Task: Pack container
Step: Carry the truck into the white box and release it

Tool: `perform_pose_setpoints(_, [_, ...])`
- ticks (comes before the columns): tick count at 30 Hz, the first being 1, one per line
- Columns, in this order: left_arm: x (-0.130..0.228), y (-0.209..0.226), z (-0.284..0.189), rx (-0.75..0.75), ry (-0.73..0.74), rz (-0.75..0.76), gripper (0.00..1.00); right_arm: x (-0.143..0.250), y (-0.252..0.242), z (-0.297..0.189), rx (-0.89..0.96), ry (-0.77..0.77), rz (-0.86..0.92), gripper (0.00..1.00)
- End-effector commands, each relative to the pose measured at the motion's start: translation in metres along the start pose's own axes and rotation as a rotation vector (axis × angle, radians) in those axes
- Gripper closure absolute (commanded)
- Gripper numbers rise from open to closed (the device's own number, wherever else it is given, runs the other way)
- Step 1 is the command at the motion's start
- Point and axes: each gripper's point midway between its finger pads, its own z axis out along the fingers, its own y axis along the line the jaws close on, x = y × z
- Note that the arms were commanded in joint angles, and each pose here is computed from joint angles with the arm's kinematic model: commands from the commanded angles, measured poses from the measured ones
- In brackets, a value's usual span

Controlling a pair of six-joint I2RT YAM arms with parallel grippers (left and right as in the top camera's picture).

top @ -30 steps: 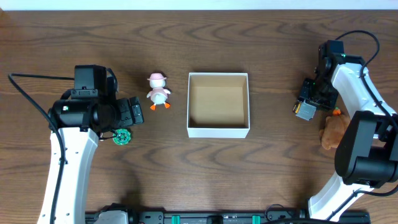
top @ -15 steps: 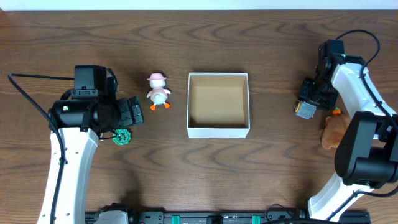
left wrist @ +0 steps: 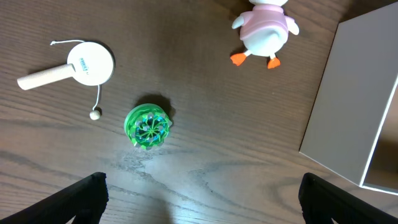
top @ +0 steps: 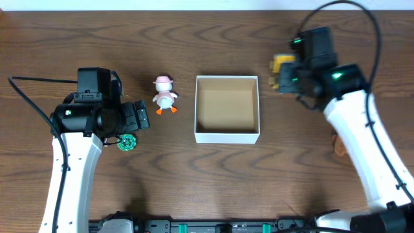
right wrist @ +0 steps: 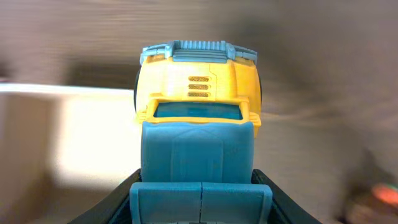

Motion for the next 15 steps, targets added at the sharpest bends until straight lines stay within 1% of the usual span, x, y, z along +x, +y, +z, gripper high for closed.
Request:
perform_pose_setpoints(1, [-0.005, 0.000, -0.004, 0.001, -0.016, -0.006, 0.02, 0.011, 0.043, 0.008, -0.050, 0.019, -0.004, 0.99])
perform_pose_setpoints(4, [-0.005, 0.000, -0.004, 0.001, -0.017, -0.006, 0.02, 0.017, 0.068, 0.021, -0.055, 0.020, -0.011, 0.99])
perform_pose_setpoints(7, [-0.005, 0.000, -0.004, 0.001, -0.016, -0.006, 0.02, 0.023, 0.069, 0.044, 0.038, 0.026, 0.058, 0.99])
perform_pose_setpoints(13, [-0.005, 0.000, -0.004, 0.001, -0.016, -0.005, 0.02, 0.048, 0.071, 0.088, 0.095, 0.125, 0.133, 0.99])
perform_pose_setpoints(15, [-0.005, 0.000, -0.004, 0.001, -0.016, -0.006, 0.02, 0.055, 0.071, 0.098, 0.104, 0.153, 0.134, 0.96])
